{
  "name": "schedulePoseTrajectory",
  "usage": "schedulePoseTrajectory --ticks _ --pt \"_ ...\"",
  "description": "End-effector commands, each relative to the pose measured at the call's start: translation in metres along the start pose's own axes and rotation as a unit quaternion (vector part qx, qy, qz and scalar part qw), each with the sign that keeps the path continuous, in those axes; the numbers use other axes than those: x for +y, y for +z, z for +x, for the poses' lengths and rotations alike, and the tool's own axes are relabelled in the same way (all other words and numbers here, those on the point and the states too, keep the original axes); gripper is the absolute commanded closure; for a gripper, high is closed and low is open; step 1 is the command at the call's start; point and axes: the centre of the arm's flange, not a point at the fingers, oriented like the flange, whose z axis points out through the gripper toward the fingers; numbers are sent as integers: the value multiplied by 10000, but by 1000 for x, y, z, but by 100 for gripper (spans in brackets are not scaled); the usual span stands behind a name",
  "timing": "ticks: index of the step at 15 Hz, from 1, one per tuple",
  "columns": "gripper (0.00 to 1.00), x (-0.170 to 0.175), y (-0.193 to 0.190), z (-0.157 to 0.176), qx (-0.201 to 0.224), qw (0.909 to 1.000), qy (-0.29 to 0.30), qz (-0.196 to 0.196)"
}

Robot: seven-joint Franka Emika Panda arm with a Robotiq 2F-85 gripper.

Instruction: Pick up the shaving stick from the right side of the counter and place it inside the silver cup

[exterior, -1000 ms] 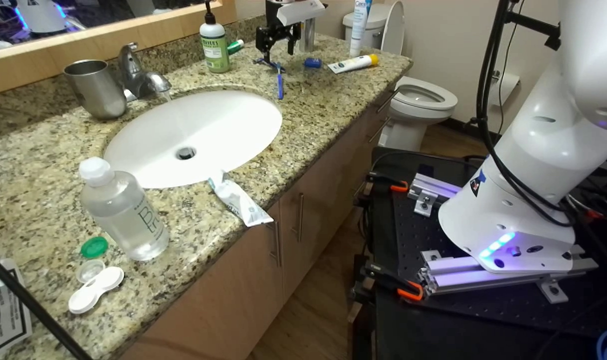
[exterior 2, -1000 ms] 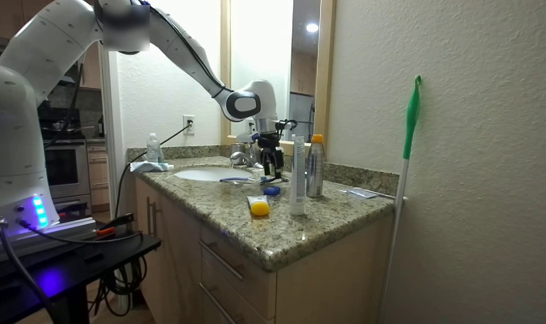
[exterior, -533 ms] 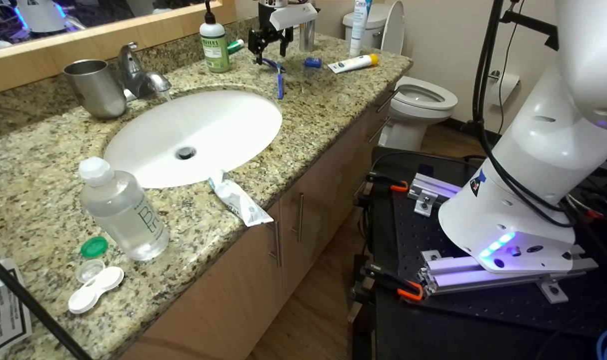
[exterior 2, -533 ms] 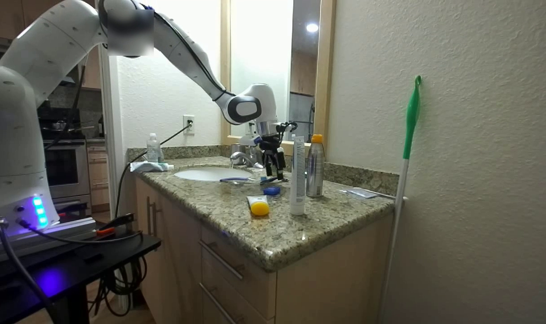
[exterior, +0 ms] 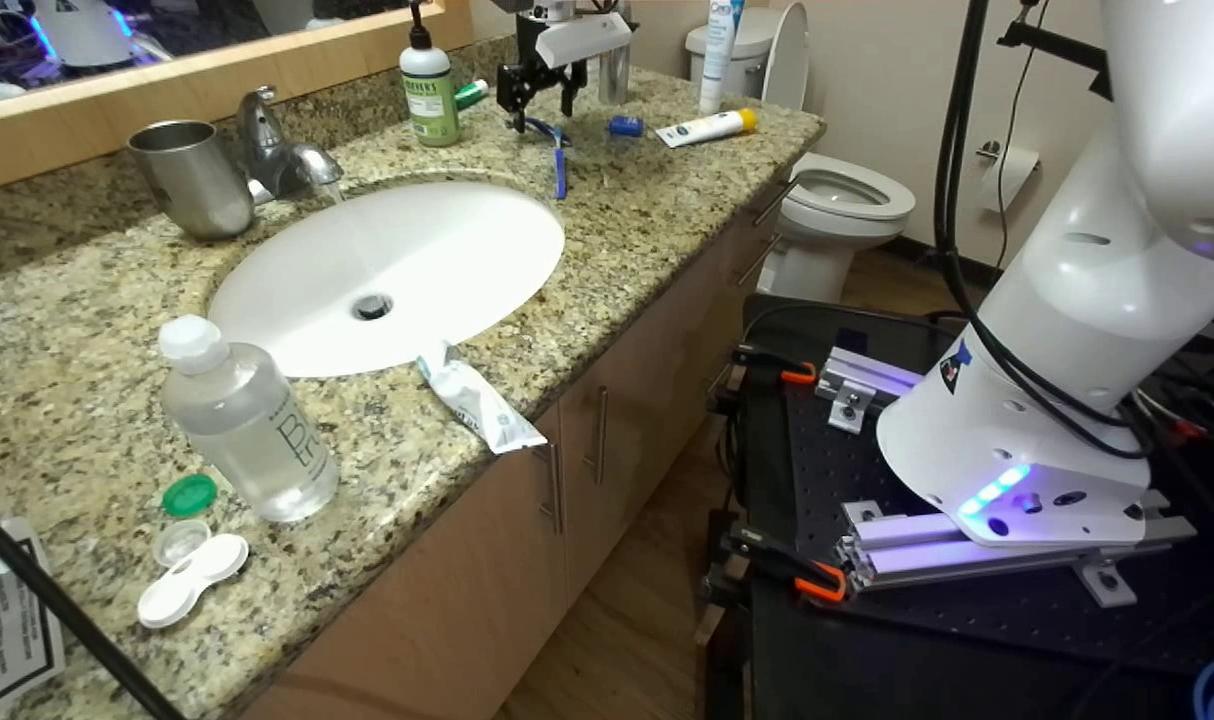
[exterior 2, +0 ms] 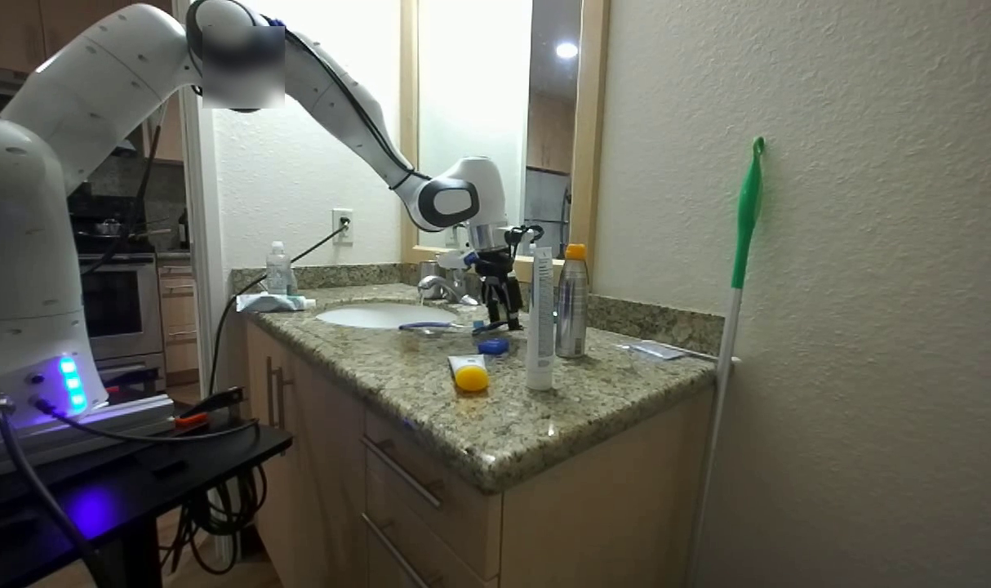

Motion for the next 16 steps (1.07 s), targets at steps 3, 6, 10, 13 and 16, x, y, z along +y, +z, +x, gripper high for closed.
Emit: schedulePoseTrajectory --ticks 3,6,10,13,16 --pt "32 -2 1 -1 -9 10000 0 28" --pt "54 -4 -1 -1 5 10000 -4 46" --pt "82 -3 -4 1 50 10000 22 56" --pt "100 0 -6 2 108 9999 74 49" --pt "97 4 -15 3 379 9991 174 104"
